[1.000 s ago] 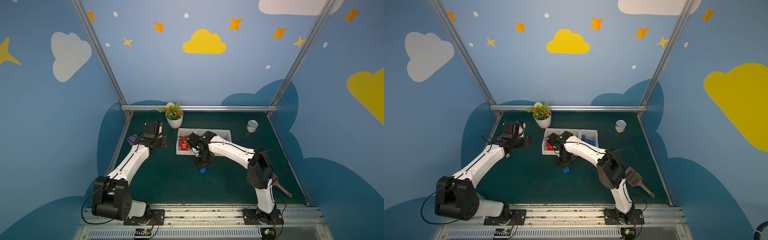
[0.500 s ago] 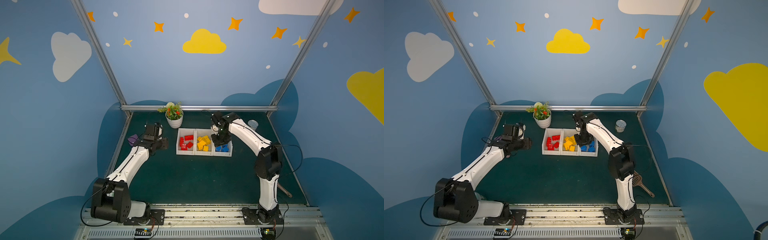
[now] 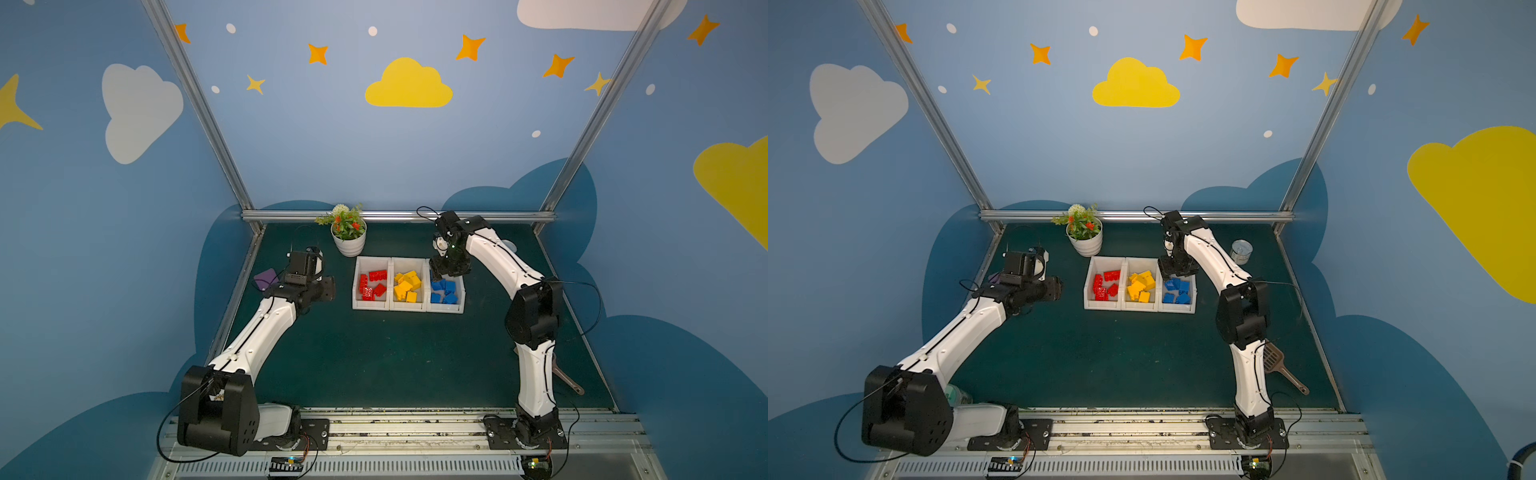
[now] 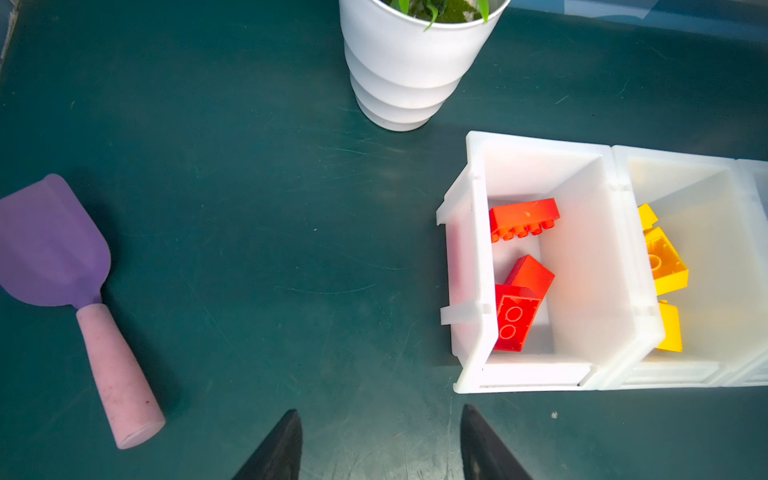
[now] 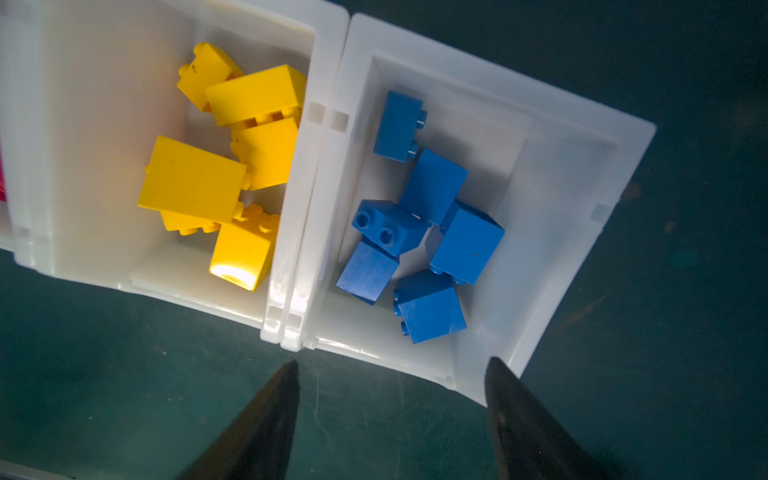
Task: Sort the legos into containers by color
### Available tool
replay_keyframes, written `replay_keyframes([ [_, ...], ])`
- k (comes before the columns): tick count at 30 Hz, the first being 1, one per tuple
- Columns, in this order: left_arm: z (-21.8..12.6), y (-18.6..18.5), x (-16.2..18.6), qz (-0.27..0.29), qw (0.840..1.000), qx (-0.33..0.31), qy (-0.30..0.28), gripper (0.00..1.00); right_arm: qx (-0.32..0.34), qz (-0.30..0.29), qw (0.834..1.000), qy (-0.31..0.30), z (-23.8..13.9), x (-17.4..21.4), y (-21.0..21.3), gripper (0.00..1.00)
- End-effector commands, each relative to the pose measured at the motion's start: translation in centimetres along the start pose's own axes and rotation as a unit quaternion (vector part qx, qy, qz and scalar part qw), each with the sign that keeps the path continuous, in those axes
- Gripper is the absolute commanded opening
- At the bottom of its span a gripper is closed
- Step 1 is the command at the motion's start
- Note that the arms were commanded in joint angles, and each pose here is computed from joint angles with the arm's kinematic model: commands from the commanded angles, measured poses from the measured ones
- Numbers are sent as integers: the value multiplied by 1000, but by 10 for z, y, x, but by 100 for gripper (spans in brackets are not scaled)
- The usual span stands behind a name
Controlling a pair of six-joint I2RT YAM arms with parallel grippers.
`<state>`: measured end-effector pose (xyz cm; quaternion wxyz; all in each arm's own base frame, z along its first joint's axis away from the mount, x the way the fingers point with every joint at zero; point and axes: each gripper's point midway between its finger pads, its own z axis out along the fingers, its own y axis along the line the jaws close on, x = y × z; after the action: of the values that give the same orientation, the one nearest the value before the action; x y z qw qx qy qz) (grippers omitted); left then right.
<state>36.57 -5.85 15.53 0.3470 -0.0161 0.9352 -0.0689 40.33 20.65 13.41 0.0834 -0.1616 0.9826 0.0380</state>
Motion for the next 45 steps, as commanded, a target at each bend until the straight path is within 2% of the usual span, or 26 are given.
replay_keyframes([
  [1, -5, 1, -1, -6, 1000, -1, -8, 61, -3, 5, 1000, -21, -15, -7, -2, 77],
  [19, -7, 9, -8, -20, 999, -11, -27, 64, 12, 18, 998, -53, -41, 0, -22, 82],
  [20, -8, 10, -9, -20, 999, -12, -31, 68, 27, 23, 998, -57, -43, 1, -28, 87],
  [21, -9, 12, -10, -21, 999, -15, -36, 78, 39, 31, 997, -65, -45, 1, -35, 87],
  [22, -9, 14, -11, -22, 999, -23, -41, 93, 56, 42, 994, -82, -49, 0, -43, 88],
  [23, -10, 19, -13, -24, 998, -34, -49, 99, 62, 51, 991, -108, -56, -2, -50, 88],
  [24, -12, 25, -15, -25, 997, -50, -59, 99, 61, 57, 987, -134, -61, -1, -53, 88],
  [28, -20, 48, -20, -22, 986, -106, -129, 99, 68, 75, 964, -246, -84, 2, -74, 88],
  [31, -25, 66, -17, -15, 970, -140, -200, 99, 99, 66, 937, -329, -90, 13, -99, 88],
  [33, -23, 74, -11, 10, 959, -153, -239, 99, 127, 64, 907, -395, -91, 23, -119, 88],
  [36, -9, 89, 9, 14, 953, -178, -246, 99, 150, 83, 876, -452, -72, 45, -146, 88],
  [37, -2, 93, 15, 9, 955, -182, -235, 99, 153, 99, 873, -452, -62, 53, -156, 88],
  [39, 18, 100, 30, -5, 962, -184, -201, 99, 149, 130, 887, -416, -28, 71, -176, 88],
  [41, 28, 100, 26, 1, 964, -181, -193, 99, 161, 165, 896, -379, -1, 84, -194, 89],
  [42, 28, 97, 20, 9, 964, -173, -203, 99, 156, 163, 898, -378, 10, 83, -201, 98],
  [43, 27, 96, 14, 7, 960, -165, -228, 99, 148, 174, 893, -388, 11, 79, -206, 99],
  [44, 27, 98, 11, -12, 955, -154, -254, 99, 119, 201, 896, -378, 15, 79, -207, 99],
  [45, 31, 101, 12, -21, 954, -150, -257, 99, 93, 196, 903, -370, 18, 76, -202, 99],
])
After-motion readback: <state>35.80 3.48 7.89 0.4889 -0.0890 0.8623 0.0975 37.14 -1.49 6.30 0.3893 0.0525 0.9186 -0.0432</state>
